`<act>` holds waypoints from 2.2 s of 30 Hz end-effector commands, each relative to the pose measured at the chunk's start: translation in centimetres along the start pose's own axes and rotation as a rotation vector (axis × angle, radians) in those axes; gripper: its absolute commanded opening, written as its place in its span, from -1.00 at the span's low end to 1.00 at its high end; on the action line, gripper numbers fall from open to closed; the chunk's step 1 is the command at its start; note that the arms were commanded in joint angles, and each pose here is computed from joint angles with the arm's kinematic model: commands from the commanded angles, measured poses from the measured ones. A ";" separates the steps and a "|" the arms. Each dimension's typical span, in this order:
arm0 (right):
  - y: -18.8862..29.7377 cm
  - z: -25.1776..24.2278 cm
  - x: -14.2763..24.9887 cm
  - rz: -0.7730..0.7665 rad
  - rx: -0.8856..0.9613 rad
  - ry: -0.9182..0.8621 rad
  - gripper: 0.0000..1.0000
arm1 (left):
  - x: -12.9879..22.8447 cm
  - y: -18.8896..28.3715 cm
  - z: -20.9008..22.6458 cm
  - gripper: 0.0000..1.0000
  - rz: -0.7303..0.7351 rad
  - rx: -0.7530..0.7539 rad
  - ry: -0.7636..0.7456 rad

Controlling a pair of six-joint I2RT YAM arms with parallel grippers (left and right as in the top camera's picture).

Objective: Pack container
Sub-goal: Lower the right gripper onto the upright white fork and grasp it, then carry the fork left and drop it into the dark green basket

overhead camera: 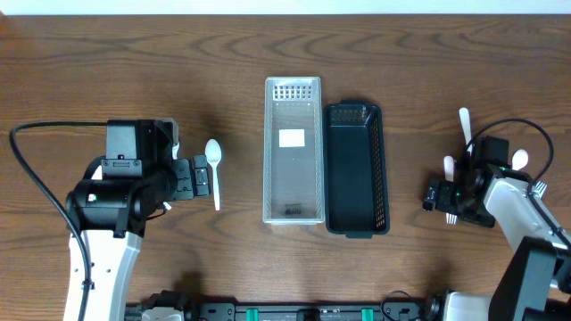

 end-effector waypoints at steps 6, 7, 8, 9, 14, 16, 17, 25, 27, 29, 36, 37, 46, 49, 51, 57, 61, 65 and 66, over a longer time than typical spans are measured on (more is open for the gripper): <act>-1.9 -0.1 0.2 0.060 -0.012 -0.016 0.93 | -0.4 0.5 -0.1 0.96 -0.022 -0.006 -0.001; -2.0 -0.1 0.2 0.066 -0.013 -0.016 0.93 | -0.4 0.5 -0.1 0.96 -0.022 -0.006 -0.001; -2.2 -0.1 0.2 0.071 -0.013 -0.016 0.90 | -0.4 0.5 -0.1 0.96 -0.022 -0.006 -0.001; -2.3 -0.1 0.2 0.077 -0.013 -0.016 0.88 | -0.4 0.5 -0.1 0.96 -0.022 -0.006 -0.001; -2.5 -0.1 0.2 0.081 -0.014 -0.016 0.51 | -0.4 0.5 -0.1 0.96 -0.022 -0.006 -0.001; -2.6 -0.1 0.2 0.082 -0.014 -0.016 0.26 | -0.3 0.5 -0.1 0.96 -0.022 -0.006 -0.001; -2.6 -0.1 0.2 0.082 -0.013 -0.016 0.17 | -0.4 0.5 -0.1 0.96 -0.022 -0.006 -0.001; -2.6 -0.1 0.2 0.083 -0.014 -0.016 -0.25 | -0.4 0.5 -0.1 0.96 -0.022 -0.006 -0.001; -2.6 -0.1 0.2 0.083 -0.014 -0.016 -0.36 | -0.4 0.5 -0.1 0.96 -0.022 -0.006 -0.001; -2.5 -0.1 0.2 0.082 -0.014 -0.016 -0.39 | -0.4 0.5 -0.1 0.96 -0.022 -0.006 -0.001; -2.5 -0.1 0.2 0.078 -0.012 -0.064 -0.47 | -0.3 0.5 -0.1 0.96 -0.022 -0.006 -0.001; -2.5 -0.1 0.1 0.078 -0.011 -0.076 -0.50 | -0.4 0.5 -0.1 0.96 -0.023 -0.006 -0.001; -1.1 0.2 -0.9 0.028 -0.011 -0.100 -0.91 | -0.3 0.5 -0.1 0.96 -0.022 -0.006 -0.001; -0.1 0.2 -1.3 -0.017 -0.013 -0.107 -0.97 | -0.3 0.5 -0.1 0.96 -0.022 -0.006 -0.001; 0.7 0.2 -1.4 -0.046 -0.014 -0.112 -0.98 | -0.4 0.5 -0.1 0.96 -0.022 -0.006 -0.001; 3.2 0.1 -1.6 -0.148 -0.016 -0.114 -0.98 | -0.4 0.5 -0.1 0.96 -0.023 -0.006 -0.001; 5.4 0.7 -1.5 -0.196 -0.069 -0.099 -0.97 | -0.4 0.5 -0.1 0.96 -0.023 -0.006 -0.001; 8.5 2.7 -1.4 -0.233 -0.165 -0.030 -0.97 | -0.4 0.5 -0.1 0.96 -0.023 -0.006 -0.001; 9.5 3.4 -1.4 -0.242 -0.183 -0.001 -0.98 | -0.4 0.5 -0.1 0.96 -0.022 -0.006 -0.001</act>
Point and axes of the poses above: each gripper's point midway between its finger pads, its own y axis back along the fingers, its own z axis along the line the jaws close on, x = y × z, the point moved 10 cm from there along y, back along the fingers, and after that the axes turned 6 degrees about y, right-handed, at the moved point
